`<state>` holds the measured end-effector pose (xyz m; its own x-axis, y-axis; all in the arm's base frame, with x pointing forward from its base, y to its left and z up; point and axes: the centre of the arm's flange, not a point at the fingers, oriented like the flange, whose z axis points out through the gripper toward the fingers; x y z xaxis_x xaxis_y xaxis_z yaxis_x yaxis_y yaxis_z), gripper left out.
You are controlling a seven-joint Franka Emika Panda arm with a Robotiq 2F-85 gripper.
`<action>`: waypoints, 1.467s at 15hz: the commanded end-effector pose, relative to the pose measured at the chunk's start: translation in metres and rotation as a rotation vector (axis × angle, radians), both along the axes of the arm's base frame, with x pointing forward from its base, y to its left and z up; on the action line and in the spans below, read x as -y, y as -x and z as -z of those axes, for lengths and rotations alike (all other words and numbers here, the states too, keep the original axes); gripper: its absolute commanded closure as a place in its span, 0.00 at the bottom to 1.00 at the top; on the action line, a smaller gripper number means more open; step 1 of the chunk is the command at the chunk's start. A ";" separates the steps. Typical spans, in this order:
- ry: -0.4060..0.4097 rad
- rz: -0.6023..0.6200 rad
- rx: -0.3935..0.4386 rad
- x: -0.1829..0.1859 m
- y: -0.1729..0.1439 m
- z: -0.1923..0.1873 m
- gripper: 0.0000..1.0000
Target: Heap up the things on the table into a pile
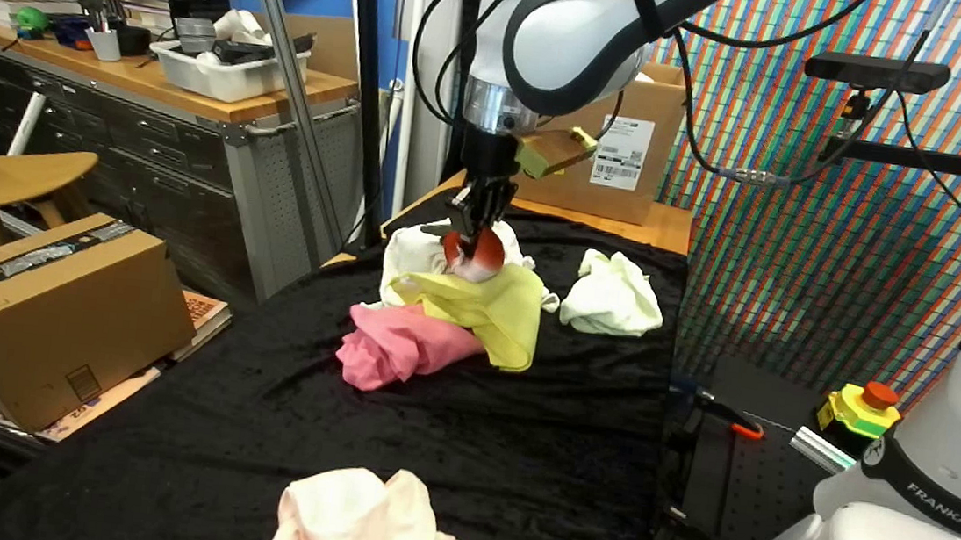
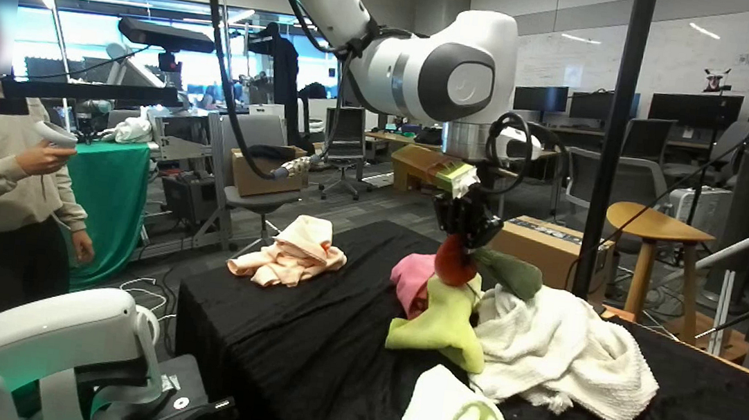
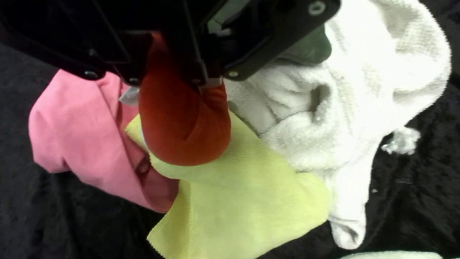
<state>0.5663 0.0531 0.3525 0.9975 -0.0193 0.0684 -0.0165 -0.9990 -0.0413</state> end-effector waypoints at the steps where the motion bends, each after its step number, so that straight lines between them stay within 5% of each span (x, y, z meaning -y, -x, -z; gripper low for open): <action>1: 0.012 -0.097 0.028 -0.033 0.011 0.003 0.90; 7: 0.022 -0.144 -0.006 -0.059 0.007 0.031 0.90; 17: 0.080 -0.085 -0.012 -0.030 -0.004 0.068 0.89; 18: 0.080 -0.079 -0.011 -0.029 -0.004 0.069 0.58; 22: 0.059 -0.084 -0.002 -0.027 0.004 0.056 0.36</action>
